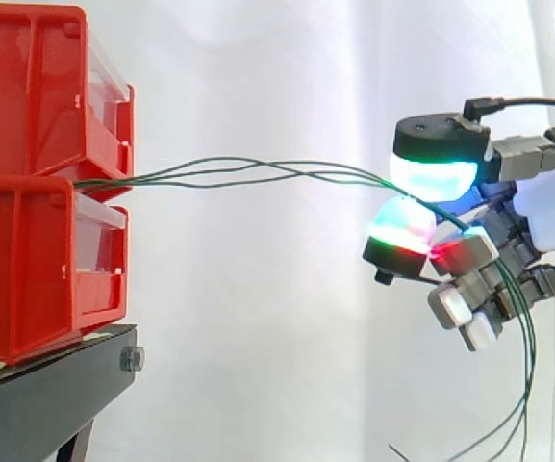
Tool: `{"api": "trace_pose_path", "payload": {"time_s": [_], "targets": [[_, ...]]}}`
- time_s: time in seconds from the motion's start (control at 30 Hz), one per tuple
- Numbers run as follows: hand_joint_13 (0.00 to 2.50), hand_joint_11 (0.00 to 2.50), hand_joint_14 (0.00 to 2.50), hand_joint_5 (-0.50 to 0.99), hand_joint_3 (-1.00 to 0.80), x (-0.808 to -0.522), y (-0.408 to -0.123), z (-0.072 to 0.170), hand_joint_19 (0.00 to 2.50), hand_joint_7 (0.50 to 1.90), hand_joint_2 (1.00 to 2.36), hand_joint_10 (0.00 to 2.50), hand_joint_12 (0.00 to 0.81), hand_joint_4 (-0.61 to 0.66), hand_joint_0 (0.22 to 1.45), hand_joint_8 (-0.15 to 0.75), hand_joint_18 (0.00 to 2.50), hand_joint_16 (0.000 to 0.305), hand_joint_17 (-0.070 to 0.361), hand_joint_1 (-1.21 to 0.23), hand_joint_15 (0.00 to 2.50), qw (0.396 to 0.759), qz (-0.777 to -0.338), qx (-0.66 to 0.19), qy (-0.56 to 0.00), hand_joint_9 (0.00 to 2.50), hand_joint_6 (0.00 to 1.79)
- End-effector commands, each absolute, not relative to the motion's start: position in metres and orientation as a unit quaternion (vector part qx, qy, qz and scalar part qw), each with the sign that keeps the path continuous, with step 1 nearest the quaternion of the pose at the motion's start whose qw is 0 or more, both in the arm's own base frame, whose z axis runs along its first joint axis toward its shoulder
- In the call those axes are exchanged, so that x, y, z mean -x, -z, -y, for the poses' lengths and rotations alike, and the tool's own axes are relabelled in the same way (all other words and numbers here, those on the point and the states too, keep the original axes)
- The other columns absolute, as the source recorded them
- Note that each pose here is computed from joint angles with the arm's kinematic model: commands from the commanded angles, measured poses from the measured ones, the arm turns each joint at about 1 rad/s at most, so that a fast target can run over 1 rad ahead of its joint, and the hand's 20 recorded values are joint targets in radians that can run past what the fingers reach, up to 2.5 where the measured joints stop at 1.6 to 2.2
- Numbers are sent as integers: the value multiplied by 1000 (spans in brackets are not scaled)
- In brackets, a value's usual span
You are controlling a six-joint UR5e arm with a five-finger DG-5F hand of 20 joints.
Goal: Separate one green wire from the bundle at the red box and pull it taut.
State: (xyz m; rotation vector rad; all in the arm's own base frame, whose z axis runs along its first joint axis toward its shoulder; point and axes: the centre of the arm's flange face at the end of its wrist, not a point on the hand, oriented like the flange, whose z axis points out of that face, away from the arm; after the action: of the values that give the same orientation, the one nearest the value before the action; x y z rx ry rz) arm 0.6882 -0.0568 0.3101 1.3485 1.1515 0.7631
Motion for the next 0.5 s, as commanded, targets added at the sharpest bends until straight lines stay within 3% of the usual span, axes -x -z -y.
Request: {"api": "trace_pose_path", "payload": {"time_s": [0.0, 0.2, 0.47], "targets": [[888, 1235, 29, -194, -342, -692, -319, 54, 773, 972, 1012, 21, 383, 152, 619, 262, 676, 55, 124, -781, 809, 571, -487, -572, -331, 1085, 890], [893, 1219, 29, -180, -396, -695, -345, 53, 782, 1012, 1009, 20, 390, 151, 567, 275, 687, 56, 125, -599, 801, 575, -519, -555, -303, 1131, 886], [909, 1225, 28, -172, -490, -691, -346, 53, 775, 1023, 1000, 21, 402, 162, 541, 282, 702, 57, 128, -421, 801, 574, -539, -548, -283, 1160, 889]]}}
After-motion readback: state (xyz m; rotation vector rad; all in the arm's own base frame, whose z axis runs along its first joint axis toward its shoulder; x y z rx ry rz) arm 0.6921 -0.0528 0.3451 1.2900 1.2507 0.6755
